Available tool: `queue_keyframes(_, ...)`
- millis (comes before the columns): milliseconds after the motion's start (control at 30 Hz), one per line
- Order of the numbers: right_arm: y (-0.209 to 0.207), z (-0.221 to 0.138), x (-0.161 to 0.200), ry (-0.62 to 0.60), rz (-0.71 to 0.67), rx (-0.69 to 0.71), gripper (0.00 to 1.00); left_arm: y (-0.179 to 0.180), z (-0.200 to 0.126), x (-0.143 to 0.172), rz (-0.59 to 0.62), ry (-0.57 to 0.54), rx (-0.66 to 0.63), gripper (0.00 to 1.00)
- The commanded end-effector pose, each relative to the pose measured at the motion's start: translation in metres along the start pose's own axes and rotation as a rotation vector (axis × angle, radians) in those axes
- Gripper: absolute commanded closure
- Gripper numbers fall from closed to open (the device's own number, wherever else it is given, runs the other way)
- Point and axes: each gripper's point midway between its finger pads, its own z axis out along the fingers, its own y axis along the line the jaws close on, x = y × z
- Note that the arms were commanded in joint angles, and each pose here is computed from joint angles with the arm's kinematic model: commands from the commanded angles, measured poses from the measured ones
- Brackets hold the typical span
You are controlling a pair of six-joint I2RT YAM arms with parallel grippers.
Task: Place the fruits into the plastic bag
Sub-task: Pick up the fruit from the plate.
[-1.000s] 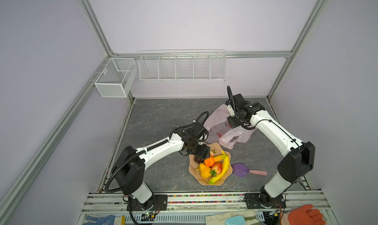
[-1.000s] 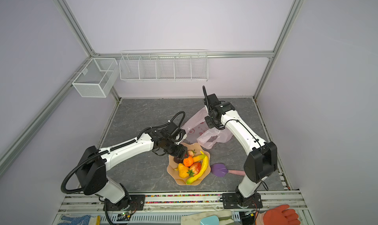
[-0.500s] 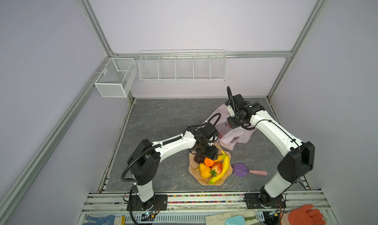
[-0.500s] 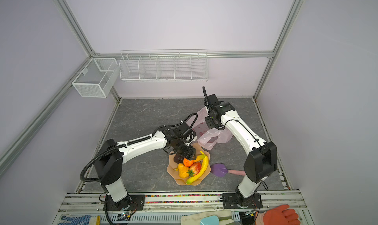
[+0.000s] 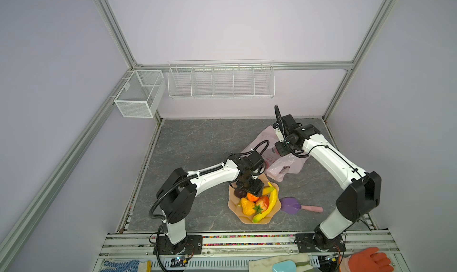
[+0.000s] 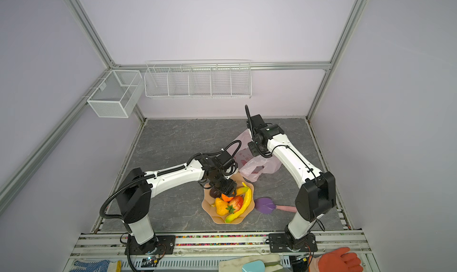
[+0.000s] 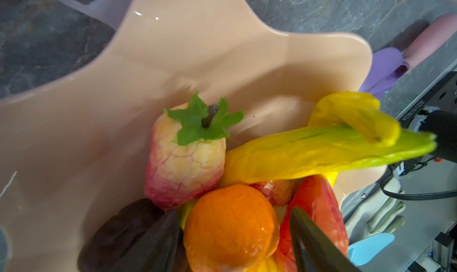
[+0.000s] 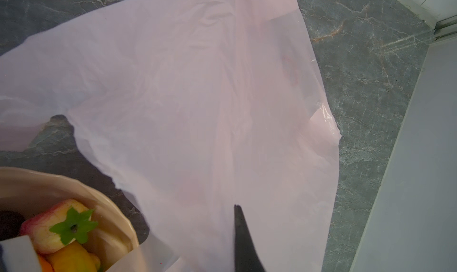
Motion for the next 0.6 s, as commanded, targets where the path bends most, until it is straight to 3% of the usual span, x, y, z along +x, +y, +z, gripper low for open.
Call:
queue_keyframes(0, -0.005, -0.008, 0.005, -0.005, -0.007, 0.006, 0.93, 0.004, 0.009, 0.008, 0.013, 0.046, -0.029, 0.29)
queue_keyframes(267, -0.007, -0.010, 0.005, -0.006, -0.006, 0.014, 0.93, 0.004, 0.010, 0.008, 0.020, 0.045, -0.034, 0.35)
queue_keyframes(567, -0.008, -0.012, 0.005, -0.010, 0.006, 0.019, 0.93, -0.005, -0.011, 0.002, 0.033, -0.007, -0.011, 0.60)
